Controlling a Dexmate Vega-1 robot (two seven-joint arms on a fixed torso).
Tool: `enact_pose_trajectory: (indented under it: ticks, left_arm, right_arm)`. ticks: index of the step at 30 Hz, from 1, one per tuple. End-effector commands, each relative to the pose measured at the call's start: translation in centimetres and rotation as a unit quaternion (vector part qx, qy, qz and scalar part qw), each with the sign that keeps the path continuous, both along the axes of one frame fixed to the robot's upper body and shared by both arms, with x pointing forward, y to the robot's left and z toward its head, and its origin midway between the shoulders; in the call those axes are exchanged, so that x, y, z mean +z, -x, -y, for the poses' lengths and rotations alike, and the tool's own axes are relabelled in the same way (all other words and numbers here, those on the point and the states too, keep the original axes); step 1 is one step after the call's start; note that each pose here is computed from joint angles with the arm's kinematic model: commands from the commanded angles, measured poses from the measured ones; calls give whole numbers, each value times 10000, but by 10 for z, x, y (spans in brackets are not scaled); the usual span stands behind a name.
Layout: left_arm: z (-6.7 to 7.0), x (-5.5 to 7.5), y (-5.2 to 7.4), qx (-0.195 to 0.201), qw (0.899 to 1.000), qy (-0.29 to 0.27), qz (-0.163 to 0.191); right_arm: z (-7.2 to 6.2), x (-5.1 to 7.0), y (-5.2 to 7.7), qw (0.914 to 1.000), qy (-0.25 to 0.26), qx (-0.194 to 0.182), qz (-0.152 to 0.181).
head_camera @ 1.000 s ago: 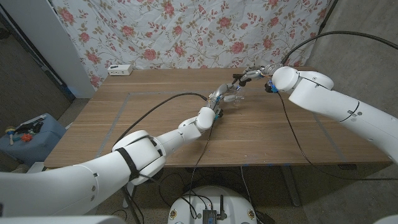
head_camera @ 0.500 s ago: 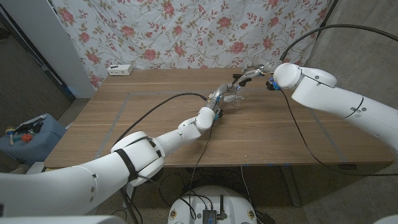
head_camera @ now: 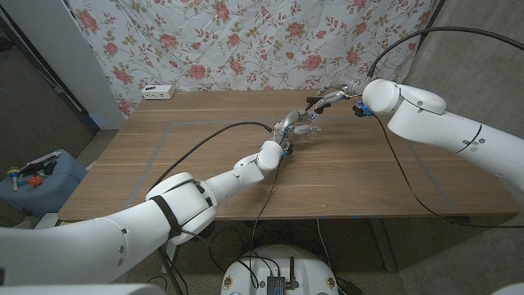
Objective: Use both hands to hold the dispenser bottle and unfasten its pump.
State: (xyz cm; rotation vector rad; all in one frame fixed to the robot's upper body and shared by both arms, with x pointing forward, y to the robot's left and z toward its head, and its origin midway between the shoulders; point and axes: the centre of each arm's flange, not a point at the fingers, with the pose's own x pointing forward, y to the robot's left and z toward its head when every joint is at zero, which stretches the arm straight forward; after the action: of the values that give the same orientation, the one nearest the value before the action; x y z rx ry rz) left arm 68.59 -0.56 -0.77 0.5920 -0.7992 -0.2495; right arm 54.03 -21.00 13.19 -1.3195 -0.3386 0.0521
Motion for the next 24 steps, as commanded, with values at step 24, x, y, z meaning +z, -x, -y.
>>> enact_pose_trajectory:
  ticks: [24]
  left_arm:
    - [2, 2, 1, -45, 9999, 39, 110]
  right_arm:
    - [12, -2, -16, 9994, 332, -92, 34]
